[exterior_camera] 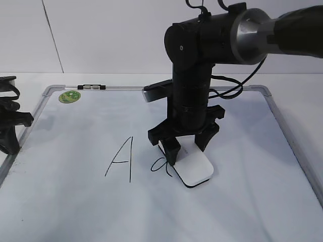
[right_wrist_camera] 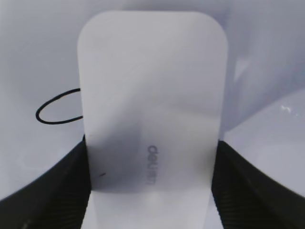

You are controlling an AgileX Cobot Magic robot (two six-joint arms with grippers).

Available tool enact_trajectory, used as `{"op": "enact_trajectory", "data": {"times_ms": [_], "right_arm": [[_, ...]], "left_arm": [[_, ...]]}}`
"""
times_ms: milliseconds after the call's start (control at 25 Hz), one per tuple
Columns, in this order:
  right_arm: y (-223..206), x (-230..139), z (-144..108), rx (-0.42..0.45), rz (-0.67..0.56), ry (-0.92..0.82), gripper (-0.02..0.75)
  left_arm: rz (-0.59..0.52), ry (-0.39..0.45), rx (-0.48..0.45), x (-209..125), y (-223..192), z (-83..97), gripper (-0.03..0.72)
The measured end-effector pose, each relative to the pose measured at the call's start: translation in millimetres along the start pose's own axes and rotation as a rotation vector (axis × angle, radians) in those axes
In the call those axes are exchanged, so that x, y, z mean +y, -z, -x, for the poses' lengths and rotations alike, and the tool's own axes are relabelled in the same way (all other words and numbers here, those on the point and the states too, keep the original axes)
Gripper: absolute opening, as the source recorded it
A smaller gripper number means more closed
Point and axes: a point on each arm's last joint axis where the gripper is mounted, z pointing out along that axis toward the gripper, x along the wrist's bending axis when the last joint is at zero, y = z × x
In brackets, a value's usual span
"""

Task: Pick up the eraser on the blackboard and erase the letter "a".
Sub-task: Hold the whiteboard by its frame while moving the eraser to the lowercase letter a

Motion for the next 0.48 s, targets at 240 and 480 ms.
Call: {"op": "enact_trajectory", "data": {"times_ms": [240, 480], "right_arm": [[-0.1, -0.7, -7.7, 0.000, 0.002, 0.018, 0.566], [-0.2, -1.9, -16.2, -0.016, 0.003, 0.051, 0.566]], "left_arm": [[0.000, 0.001, -0.001, 0.0, 0.0, 0.1, 0.014], [0.000, 0.001, -0.001, 0.0, 0.0, 0.1, 0.014]]}}
